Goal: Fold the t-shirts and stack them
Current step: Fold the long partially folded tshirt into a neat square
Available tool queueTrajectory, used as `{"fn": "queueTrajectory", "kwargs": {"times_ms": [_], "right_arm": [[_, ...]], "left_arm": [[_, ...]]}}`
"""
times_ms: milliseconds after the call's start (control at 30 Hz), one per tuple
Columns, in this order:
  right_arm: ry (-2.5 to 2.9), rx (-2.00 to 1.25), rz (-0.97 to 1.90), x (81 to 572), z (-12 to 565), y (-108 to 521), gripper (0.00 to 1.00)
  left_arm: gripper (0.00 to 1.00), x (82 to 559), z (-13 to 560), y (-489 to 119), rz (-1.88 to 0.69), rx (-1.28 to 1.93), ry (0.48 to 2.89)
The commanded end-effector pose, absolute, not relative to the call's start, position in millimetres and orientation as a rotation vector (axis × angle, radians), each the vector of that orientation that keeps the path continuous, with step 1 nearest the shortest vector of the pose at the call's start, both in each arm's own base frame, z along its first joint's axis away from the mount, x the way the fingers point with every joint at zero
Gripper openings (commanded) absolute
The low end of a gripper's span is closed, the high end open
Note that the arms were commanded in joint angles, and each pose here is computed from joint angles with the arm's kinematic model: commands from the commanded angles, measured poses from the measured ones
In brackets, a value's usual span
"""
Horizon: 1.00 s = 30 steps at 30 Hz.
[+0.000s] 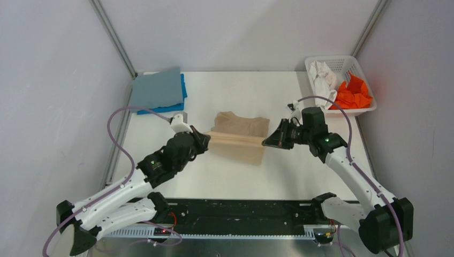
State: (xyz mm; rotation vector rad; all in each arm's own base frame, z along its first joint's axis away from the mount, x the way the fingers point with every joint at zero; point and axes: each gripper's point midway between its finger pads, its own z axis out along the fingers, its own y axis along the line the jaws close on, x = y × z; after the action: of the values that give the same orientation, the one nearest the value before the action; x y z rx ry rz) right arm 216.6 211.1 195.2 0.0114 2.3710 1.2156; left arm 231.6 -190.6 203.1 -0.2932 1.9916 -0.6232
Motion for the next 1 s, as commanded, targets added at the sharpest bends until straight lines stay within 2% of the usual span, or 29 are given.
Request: {"fn": "queueTrajectory", "kwargs": {"times_ms": [0,300,633,967], "right_arm": [[2.268,-0.006,1.225,244.3,219.9,205.4,0.0],[2.288,0.056,1.252,277.6,204.9,191.8,0.0],[2.282,0.106,1.302,333.9,187.0,184.4,0.0],[2.33,0.244,1.297,396.0,144.6,171.3,0.0]], "left_arm": [[0.0,262.6,237.1,-174.4,-0.549,-0.312,1.896],[0.0,305.8,237.8,-178.6,-0.513,-0.338,1.915],[0.0,364.3,211.3,-177.6,-0.412,-0.374,1.992],[0.0,418.8,168.9,-189.2,-0.35,-0.35,2.109]]}}
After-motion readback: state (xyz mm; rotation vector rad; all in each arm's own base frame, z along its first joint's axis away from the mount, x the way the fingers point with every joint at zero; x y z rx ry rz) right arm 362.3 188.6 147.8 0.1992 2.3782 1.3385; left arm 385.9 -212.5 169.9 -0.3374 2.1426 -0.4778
